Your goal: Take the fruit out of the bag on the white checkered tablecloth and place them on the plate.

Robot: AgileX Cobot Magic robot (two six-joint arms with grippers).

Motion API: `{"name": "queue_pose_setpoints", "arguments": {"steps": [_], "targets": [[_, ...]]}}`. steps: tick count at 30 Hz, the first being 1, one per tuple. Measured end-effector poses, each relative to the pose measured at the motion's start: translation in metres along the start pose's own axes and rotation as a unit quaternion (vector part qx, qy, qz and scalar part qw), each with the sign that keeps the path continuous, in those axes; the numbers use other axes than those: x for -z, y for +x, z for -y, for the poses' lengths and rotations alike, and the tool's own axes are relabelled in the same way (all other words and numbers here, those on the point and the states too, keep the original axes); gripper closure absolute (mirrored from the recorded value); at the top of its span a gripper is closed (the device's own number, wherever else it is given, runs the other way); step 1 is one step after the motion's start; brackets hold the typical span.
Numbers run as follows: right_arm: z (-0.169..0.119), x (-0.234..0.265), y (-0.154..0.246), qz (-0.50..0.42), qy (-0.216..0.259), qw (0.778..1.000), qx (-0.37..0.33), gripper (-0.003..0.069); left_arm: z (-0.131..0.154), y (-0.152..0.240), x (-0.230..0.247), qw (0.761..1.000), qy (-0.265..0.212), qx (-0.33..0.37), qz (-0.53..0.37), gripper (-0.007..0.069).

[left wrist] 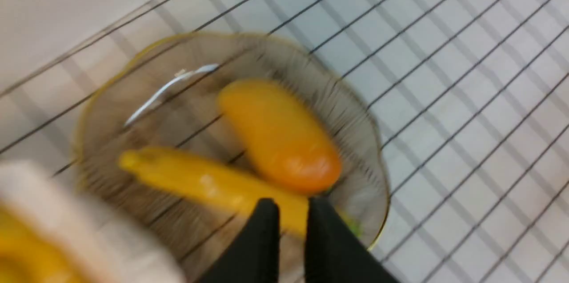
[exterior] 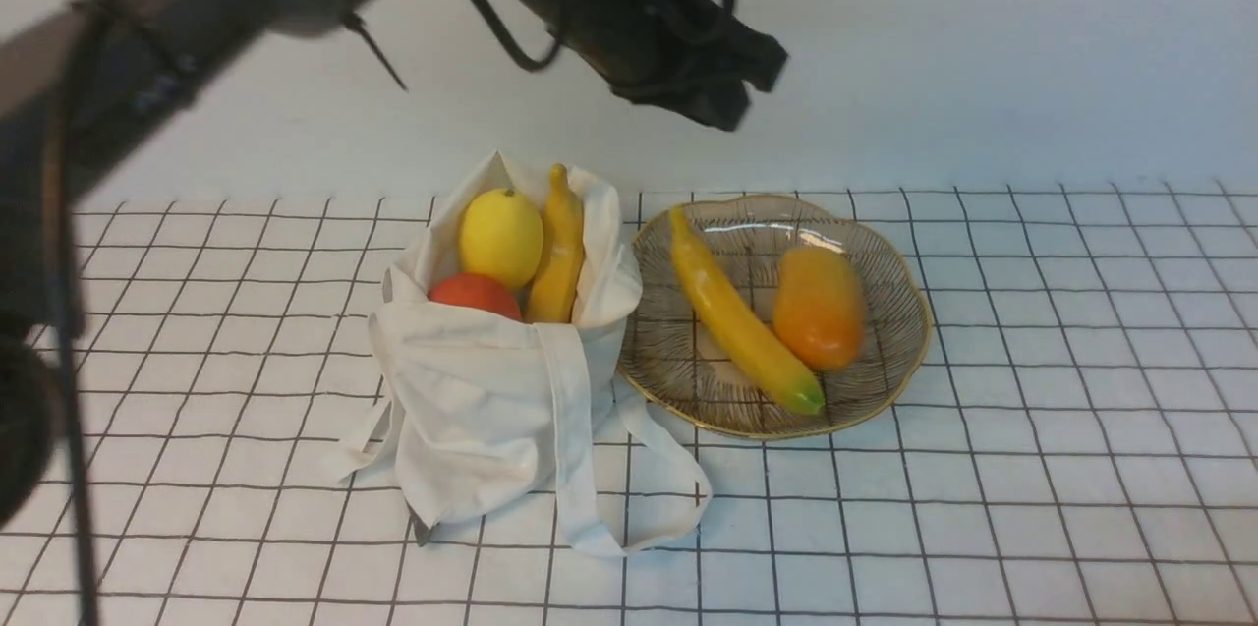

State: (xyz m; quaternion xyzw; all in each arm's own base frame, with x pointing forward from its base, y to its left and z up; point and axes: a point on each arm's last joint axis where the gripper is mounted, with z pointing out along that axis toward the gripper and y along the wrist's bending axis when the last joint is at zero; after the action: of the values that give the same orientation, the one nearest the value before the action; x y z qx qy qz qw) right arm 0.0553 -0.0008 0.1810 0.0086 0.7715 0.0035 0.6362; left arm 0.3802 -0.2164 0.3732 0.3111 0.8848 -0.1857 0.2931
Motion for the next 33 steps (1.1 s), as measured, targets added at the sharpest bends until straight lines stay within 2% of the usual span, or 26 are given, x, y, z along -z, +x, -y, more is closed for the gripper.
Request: {"name": "queue_pose_setpoints", "arguments": {"steps": [2,7,12,15,19,24,29,33], "targets": [[0.0,0.0,0.0,0.0,0.0,1.0,0.0,0.0674,-0.001,0.004,0.029,0.999,-0.029,-0.016,-0.014,0.062],[0.0,0.0,0.0,0.0,0.0,1.0,0.0,0.0674,0.009,0.012,0.114,0.992,-0.115,-0.045,0.024,0.0633],[0.0,0.0,0.0,0.0,0.0,1.0,0.0,0.0674,0.018,0.035,0.151,0.989,-0.141,-0.021,0.034,0.0633],[0.0,0.0,0.0,0.0,0.0,1.0,0.0,0.0674,0.029,0.068,0.171,0.99,-0.143,-0.006,0.019,0.0633],[0.0,0.0,0.0,0.0,0.0,1.0,0.0,0.0674,0.038,0.119,0.169,0.992,-0.125,0.005,0.012,0.0633],[0.0,0.0,0.0,0.0,0.0,1.0,0.0,0.0674,0.05,0.196,0.158,0.987,-0.103,0.032,0.116,0.0633],[0.0,0.0,0.0,0.0,0.0,1.0,0.0,0.0674,0.051,0.264,0.129,0.97,-0.094,0.074,0.211,0.0633],[0.0,0.0,0.0,0.0,0.0,1.0,0.0,0.0674,0.049,0.304,0.11,0.96,-0.092,0.104,0.241,0.0633]]}}
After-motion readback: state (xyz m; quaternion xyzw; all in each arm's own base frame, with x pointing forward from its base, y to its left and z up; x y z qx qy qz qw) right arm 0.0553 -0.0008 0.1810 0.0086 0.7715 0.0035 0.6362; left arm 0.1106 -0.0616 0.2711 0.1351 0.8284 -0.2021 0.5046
